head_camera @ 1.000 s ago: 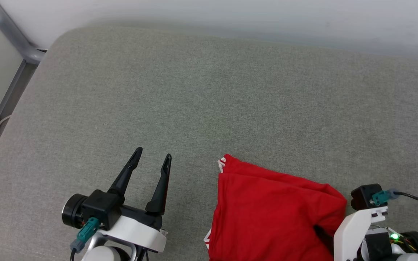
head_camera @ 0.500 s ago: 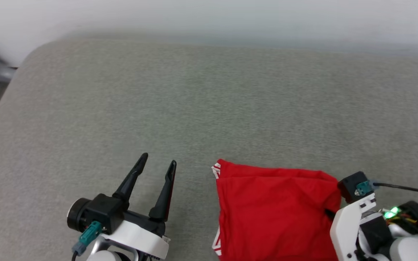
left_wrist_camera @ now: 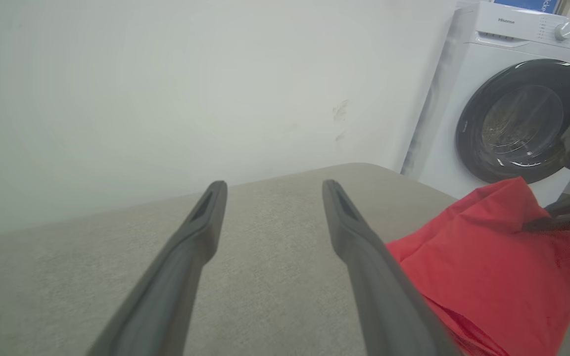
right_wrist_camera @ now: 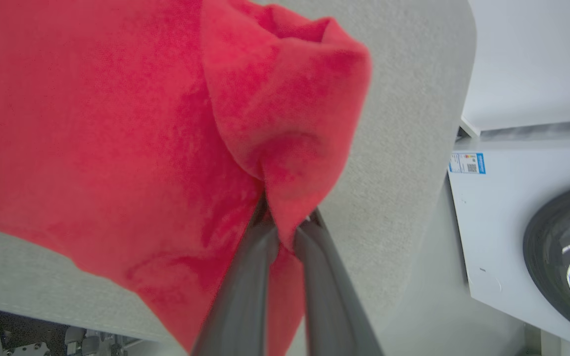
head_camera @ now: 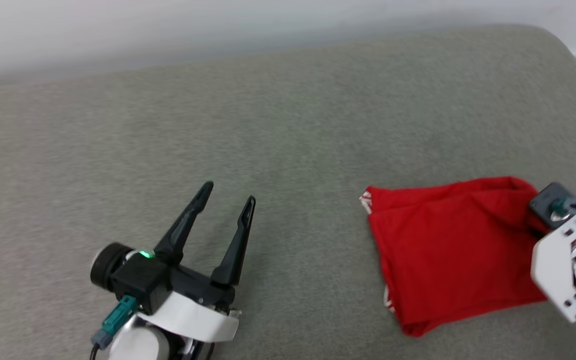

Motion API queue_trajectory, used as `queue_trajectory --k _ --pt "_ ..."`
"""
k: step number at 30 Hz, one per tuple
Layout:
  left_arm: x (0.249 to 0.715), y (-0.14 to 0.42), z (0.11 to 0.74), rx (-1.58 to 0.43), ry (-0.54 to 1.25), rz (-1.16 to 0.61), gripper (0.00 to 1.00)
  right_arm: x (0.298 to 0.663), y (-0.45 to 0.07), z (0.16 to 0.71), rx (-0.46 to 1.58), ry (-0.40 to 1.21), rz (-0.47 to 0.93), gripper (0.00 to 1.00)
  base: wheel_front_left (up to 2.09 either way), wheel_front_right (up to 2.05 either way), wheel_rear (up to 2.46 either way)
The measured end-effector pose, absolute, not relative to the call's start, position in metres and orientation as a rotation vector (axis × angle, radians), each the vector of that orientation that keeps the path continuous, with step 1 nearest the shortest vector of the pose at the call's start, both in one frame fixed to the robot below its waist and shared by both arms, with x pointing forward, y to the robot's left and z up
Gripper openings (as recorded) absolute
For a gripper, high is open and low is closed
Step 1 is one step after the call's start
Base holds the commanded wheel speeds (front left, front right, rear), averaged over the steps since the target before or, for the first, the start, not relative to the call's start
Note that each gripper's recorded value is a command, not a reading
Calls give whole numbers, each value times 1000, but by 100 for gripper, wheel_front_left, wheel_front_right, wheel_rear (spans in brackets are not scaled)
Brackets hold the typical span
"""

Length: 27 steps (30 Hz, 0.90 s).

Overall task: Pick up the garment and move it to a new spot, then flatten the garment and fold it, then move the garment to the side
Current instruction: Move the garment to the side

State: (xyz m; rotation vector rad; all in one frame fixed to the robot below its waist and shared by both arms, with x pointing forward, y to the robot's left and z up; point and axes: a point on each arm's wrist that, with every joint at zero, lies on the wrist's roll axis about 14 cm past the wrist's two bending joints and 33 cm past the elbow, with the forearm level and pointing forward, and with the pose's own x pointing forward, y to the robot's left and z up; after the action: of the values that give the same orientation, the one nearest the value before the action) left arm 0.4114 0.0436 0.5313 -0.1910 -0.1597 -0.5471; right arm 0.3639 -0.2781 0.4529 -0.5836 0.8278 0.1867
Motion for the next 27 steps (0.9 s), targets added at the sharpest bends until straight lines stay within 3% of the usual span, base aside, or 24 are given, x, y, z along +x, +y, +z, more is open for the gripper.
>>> queue_trajectory --k 15,22,27 --pt "468 -31 525 -218 -226 -831 100 371 -451 451 -692 932 -181 0 0 0 0" --pt "487 -25 512 -229 -220 -816 100 370 -500 434 -696 985 -298 0 0 0 0" --pt "495 -8 501 -212 -202 -770 100 394 -514 429 -688 935 -349 0 0 0 0"
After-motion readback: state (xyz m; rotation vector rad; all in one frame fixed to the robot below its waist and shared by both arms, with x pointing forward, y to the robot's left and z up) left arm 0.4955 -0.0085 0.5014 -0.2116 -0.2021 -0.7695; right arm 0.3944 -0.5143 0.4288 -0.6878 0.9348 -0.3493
